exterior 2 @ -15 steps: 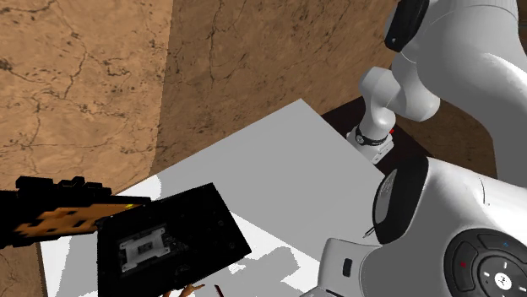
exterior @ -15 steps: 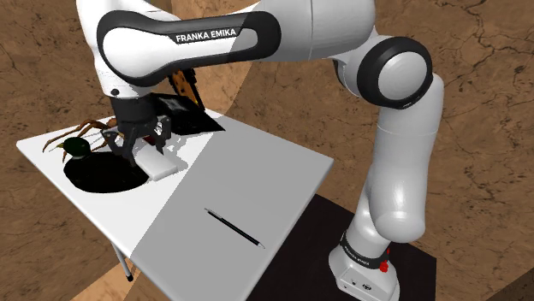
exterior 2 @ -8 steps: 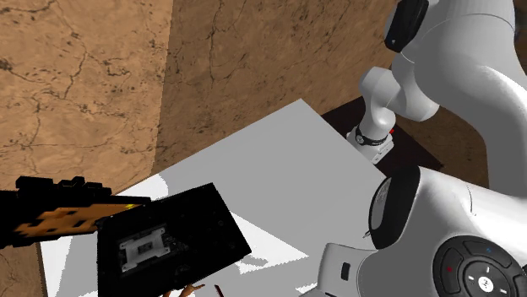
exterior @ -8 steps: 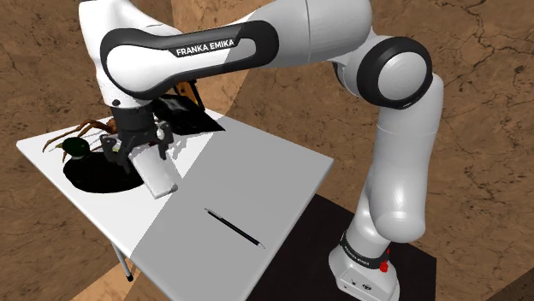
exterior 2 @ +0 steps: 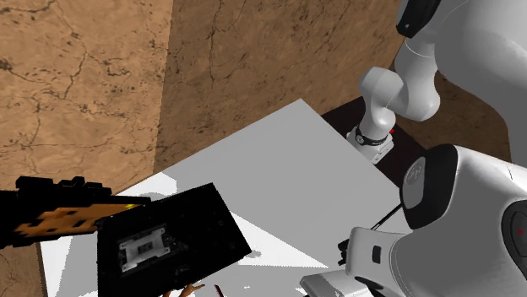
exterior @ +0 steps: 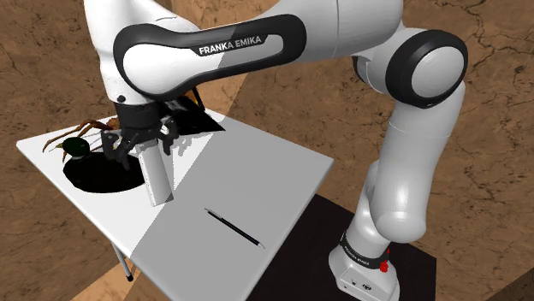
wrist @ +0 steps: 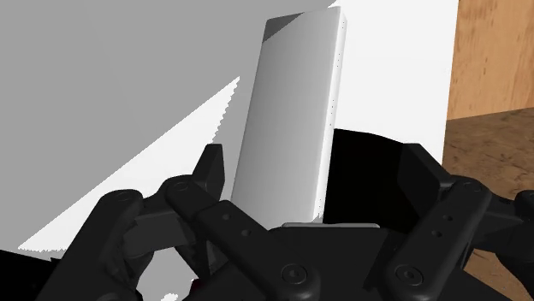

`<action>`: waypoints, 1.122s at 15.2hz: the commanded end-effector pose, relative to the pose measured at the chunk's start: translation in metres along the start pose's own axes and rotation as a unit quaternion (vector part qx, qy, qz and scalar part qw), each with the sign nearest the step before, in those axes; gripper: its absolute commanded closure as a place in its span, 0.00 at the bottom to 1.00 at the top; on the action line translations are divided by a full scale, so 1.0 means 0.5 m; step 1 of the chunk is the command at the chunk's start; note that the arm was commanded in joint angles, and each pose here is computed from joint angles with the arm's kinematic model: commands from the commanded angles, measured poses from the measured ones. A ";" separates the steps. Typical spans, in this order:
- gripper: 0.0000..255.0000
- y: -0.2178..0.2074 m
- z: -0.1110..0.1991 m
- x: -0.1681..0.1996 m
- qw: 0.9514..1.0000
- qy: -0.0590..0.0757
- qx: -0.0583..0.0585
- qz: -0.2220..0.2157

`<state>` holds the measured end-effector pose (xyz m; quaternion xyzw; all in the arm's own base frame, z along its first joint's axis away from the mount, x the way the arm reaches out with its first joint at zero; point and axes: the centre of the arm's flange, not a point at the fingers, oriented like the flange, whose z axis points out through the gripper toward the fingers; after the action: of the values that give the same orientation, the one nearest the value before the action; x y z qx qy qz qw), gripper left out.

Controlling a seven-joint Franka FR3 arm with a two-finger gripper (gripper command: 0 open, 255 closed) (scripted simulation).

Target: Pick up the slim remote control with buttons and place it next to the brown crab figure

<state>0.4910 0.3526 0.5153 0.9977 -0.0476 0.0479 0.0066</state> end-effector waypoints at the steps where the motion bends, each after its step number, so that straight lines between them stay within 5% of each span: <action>1: 0.00 0.001 0.021 0.000 1.000 0.001 0.000 0.000; 11: 0.00 0.001 0.048 0.000 1.000 0.001 0.000 0.000; 12: 1.00 0.001 0.048 0.000 1.000 0.001 0.000 0.000; 17: 1.00 0.000 0.047 0.000 1.000 0.001 0.000 0.000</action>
<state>0.4928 0.3522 0.4962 0.9975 -0.0482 0.0519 0.0052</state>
